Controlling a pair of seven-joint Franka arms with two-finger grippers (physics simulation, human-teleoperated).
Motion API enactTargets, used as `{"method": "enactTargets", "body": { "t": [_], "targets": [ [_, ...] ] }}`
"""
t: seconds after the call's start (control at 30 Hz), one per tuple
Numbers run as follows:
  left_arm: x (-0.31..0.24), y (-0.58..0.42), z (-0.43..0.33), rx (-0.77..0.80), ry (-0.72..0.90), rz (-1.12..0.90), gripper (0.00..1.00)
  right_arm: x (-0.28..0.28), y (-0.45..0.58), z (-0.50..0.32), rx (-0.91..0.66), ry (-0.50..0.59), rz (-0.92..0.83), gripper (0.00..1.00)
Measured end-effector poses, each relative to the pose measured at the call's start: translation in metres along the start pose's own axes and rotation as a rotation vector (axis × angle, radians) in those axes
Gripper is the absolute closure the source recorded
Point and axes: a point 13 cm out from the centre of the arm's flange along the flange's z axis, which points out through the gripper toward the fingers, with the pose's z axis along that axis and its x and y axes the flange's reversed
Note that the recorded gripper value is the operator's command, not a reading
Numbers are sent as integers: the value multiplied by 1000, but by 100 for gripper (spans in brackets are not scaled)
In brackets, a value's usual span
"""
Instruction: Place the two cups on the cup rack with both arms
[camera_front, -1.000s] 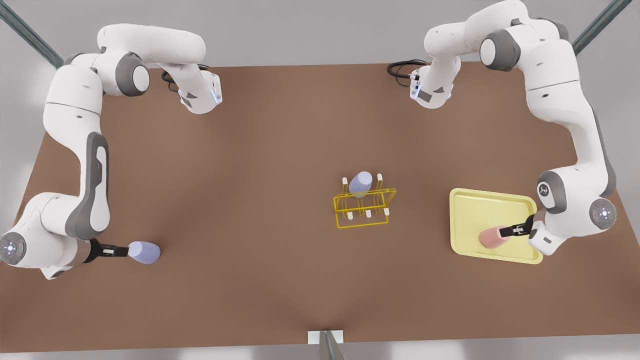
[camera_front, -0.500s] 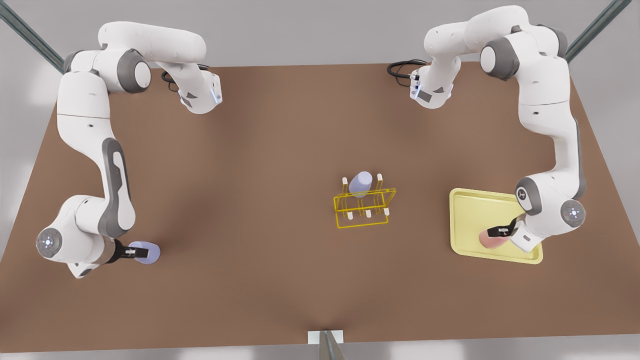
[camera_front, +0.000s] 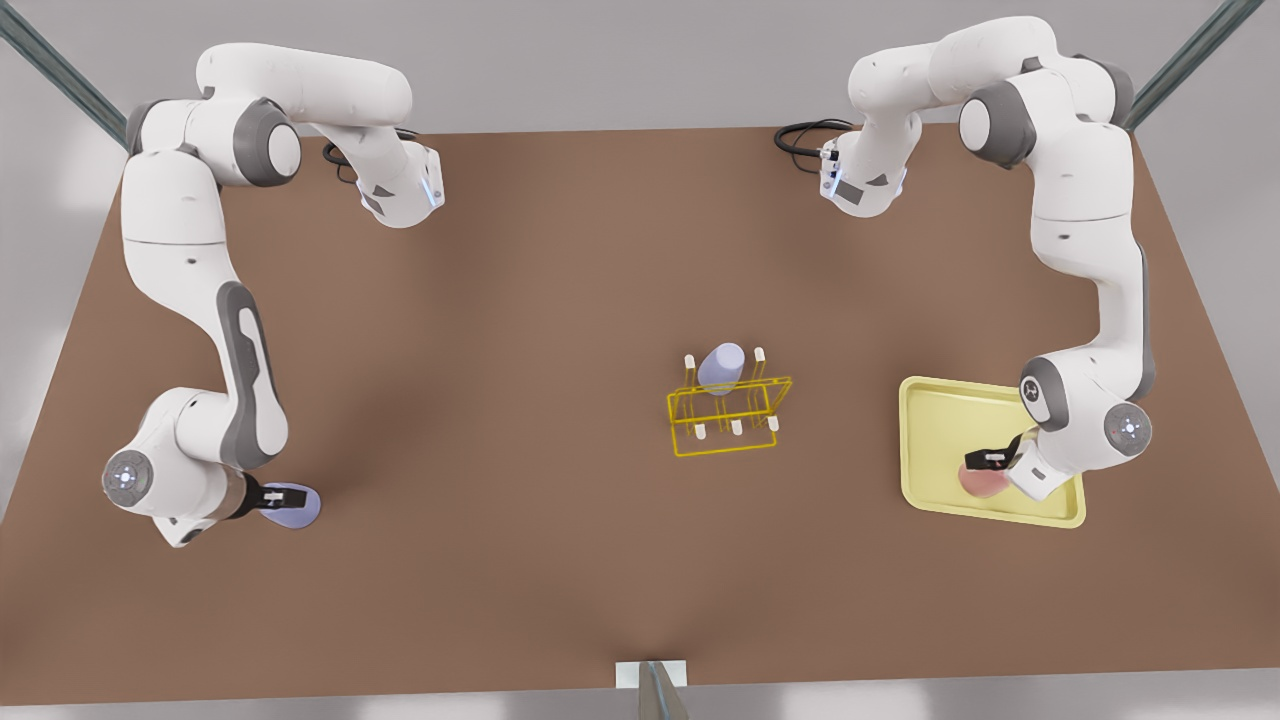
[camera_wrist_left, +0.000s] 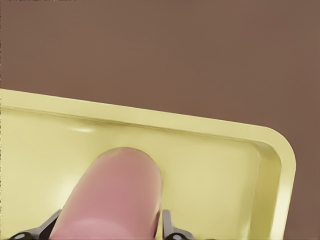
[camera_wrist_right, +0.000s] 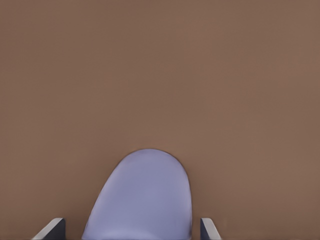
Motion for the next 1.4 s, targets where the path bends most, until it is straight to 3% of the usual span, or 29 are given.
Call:
{"method": "enactTargets", "body": {
  "t": [0.5, 0.53, 0.63, 0.77, 0.93, 1.3, 1.33, 1.37, 1.4],
  "targets": [
    [-4, -41, -66, 11, 18, 5, 21, 11, -4, 26, -1, 25, -4, 0],
    [-7, -46, -74, 13, 17, 4, 21, 11, -4, 26, -1, 24, -4, 4],
    [-25, -136, -101, 55, 7, 80, 21, 9, -4, 24, -2, 21, -4, 16],
    [-40, -253, -140, 88, -36, 126, 21, 7, -4, 20, -4, 17, -6, 17],
    [-5, -375, -164, 149, 9, 133, 21, 0, 1, 4, -6, -7, -16, 17],
    [55, -418, -152, 55, 177, -7, 20, -30, 166, -67, -49, -84, -214, 16],
    [56, -417, -150, 50, 183, -23, 18, -30, 192, -79, -62, -97, -239, 16],
    [57, -417, -149, 45, 188, -38, 0, -29, 216, -87, -78, -105, -259, 16],
    [58, -417, -148, 43, 193, -52, 0, -27, 237, -91, -94, -108, -276, 16]
  ]
}}
